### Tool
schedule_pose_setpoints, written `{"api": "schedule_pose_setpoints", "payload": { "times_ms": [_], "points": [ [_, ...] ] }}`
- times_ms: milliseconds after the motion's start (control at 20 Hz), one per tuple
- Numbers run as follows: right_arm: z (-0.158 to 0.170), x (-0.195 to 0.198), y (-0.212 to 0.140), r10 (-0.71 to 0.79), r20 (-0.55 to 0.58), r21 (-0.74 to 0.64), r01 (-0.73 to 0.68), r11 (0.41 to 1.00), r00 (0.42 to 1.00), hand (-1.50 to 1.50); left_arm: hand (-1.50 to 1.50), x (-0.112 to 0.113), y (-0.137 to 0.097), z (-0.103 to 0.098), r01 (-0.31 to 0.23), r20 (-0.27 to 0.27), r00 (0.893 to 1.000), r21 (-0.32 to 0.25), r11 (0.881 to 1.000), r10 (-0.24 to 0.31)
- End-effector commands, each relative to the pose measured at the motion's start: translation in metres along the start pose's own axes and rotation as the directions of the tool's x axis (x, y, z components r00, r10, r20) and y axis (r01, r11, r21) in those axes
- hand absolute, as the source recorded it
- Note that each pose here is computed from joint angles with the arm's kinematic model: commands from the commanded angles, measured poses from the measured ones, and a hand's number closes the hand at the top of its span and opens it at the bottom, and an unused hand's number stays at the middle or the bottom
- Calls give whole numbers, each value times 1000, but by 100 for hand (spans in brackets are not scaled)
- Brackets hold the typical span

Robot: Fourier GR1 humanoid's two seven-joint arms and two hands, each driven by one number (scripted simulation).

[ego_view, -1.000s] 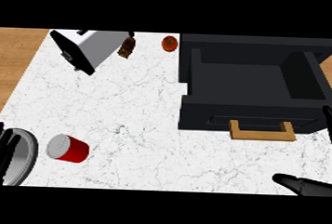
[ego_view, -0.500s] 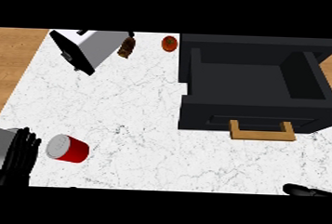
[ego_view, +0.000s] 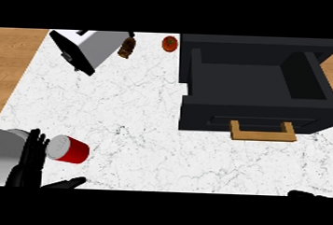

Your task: Pick up the can, place it into the drawer and close the drawer

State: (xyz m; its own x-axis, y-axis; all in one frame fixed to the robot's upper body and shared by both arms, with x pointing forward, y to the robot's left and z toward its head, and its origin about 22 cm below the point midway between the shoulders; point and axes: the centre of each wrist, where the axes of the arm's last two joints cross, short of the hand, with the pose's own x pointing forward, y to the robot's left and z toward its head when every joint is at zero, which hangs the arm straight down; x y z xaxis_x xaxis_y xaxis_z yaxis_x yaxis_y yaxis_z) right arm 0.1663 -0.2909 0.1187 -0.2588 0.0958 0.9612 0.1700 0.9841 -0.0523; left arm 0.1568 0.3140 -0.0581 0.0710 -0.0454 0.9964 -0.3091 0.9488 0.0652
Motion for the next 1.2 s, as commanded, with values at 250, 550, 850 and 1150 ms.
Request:
{"api": "schedule_pose_setpoints", "payload": {
  "times_ms": [250, 550, 850, 1150],
  "points": [
    [9, 12, -9, 23, -8, 0, -23, 1000, 1000, -150, -150, -51, 17, -14, -10, -40, 999, 16, 1000, 11],
    [-4, 14, -14, 9, 2, -11, -9, 1000, 1000, -150, -150, -65, 24, -8, -33, -54, 998, 41, 999, 35],
    [2, 18, 1, 2, -3, -20, -2, 1000, 1000, -150, -150, -77, 3, -42, -3, -46, 999, 46, 999, 5],
    [-5, 20, -5, 26, -6, 4, -26, 1000, 1000, -150, -150, -84, -3, -55, -25, -23, 999, -21, 999, 24]
  ]
}}
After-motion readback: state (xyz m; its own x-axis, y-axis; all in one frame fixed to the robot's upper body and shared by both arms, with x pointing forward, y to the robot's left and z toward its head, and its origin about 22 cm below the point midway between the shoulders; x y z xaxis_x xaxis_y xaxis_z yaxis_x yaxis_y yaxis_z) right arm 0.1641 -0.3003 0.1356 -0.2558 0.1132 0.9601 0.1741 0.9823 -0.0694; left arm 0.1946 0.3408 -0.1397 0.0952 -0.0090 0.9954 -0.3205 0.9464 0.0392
